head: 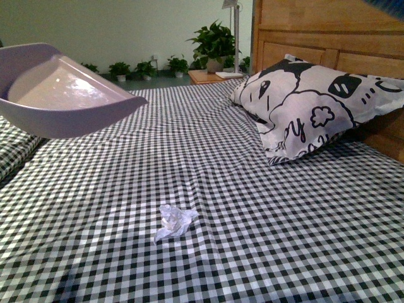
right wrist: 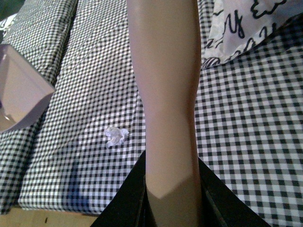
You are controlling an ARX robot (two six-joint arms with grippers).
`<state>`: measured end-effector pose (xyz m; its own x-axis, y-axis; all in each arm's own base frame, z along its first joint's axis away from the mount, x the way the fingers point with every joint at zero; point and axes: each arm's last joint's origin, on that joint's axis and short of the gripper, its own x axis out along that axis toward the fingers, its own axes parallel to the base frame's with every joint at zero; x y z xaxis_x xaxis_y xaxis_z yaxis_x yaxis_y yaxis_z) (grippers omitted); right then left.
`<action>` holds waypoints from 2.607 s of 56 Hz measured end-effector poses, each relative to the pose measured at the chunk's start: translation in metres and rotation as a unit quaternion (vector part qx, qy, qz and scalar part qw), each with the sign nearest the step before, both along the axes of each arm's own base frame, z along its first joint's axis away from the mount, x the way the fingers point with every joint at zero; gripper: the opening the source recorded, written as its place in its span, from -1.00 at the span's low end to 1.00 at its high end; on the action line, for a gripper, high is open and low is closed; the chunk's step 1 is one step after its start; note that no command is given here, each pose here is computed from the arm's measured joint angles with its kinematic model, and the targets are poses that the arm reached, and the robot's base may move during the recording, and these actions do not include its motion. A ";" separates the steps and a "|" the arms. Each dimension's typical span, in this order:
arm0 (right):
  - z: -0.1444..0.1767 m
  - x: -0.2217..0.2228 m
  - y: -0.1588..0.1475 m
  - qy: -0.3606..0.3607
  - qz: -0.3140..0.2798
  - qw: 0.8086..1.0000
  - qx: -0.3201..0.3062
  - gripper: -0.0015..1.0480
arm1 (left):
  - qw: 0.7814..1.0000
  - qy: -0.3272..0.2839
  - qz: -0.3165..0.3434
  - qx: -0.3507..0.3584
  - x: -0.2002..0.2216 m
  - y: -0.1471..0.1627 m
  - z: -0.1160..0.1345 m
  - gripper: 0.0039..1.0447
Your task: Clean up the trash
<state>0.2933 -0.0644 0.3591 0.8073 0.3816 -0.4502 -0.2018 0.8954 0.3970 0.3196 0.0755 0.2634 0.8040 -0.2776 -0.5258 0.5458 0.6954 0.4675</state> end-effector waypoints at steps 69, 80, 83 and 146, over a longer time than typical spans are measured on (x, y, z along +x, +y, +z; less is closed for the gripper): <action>-0.082 0.074 0.108 0.122 0.120 0.981 -0.087 -0.60 | 0.975 0.179 -0.101 0.085 -0.003 0.005 -0.110 -0.50; -0.093 0.079 0.124 0.130 0.129 0.978 -0.098 -0.60 | 0.975 0.166 -0.118 0.089 -0.001 -0.002 -0.122 -0.50; -0.095 0.080 0.128 0.131 0.132 0.977 -0.101 -0.60 | 0.975 0.163 -0.121 0.089 0.000 -0.003 -0.122 -0.50; -0.186 0.084 0.191 0.140 0.100 0.967 -0.186 -0.60 | 0.971 0.200 -0.116 0.065 -0.006 0.000 -0.130 -0.50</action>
<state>0.3771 0.1269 0.1736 0.5608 0.2864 -0.7769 -0.3171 0.9410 0.1180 0.3138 0.0750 0.1333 0.4523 -0.3372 -0.8257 0.8369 0.4806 0.2621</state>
